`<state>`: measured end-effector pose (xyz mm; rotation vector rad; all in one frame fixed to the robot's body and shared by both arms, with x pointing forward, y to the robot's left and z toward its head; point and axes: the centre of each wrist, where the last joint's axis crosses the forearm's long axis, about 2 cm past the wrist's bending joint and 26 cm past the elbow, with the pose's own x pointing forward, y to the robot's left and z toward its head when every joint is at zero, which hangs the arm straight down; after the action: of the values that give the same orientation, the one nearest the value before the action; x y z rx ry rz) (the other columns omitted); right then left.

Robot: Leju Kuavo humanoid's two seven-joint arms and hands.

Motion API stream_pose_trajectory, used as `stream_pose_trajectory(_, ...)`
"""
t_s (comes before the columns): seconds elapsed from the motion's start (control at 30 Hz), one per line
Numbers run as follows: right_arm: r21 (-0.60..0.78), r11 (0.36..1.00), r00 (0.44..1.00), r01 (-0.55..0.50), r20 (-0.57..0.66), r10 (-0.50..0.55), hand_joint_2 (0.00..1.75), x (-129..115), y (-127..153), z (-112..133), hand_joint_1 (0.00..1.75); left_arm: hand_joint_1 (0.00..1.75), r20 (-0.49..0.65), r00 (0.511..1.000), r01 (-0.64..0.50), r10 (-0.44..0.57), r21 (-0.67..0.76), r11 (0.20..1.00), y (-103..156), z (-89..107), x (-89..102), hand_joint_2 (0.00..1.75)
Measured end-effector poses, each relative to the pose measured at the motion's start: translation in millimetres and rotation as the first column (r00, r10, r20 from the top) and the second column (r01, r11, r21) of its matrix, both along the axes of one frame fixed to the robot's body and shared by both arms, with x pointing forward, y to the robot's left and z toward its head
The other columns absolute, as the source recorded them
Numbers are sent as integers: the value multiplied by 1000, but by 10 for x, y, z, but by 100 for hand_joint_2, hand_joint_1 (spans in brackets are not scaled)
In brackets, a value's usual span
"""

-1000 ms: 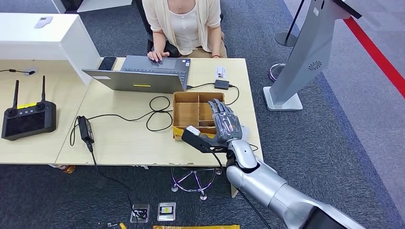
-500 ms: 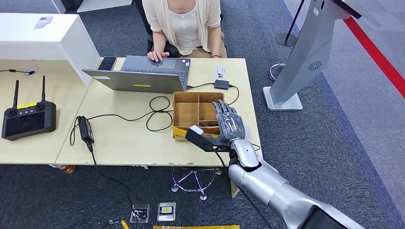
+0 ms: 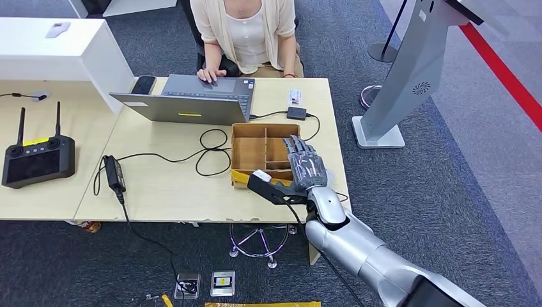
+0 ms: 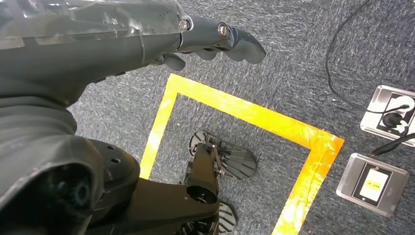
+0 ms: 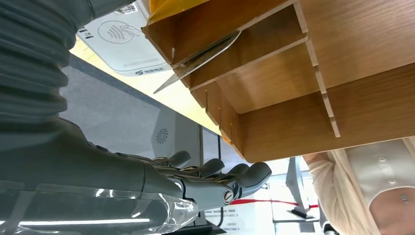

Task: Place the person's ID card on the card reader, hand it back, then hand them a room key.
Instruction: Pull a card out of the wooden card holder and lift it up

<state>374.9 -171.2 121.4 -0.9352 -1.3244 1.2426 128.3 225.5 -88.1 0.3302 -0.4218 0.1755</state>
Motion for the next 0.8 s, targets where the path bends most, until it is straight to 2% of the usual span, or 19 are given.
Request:
stream_pose_trajectory(0.57,-9,999,999,-41,-20,41,175,-31,99,-15,0,0,-2,1000,-2,2,5,1000,4,-1,-4,0)
stream_pose_trajectory(0.63,-11,999,999,-43,-24,43,175,-32,102,-19,7,0,-3,1000,-3,3,7,1000,5,-2,-5,0)
stream_pose_trajectory(0.77,-16,999,998,-47,-31,46,175,-35,115,-26,167,0,-3,1000,-3,3,8,1000,6,-2,-6,0)
stream_pose_trajectory(0.8,-20,999,998,-48,-32,47,175,-36,117,-28,172,0,-3,1000,-3,3,8,1000,6,-2,-6,0)
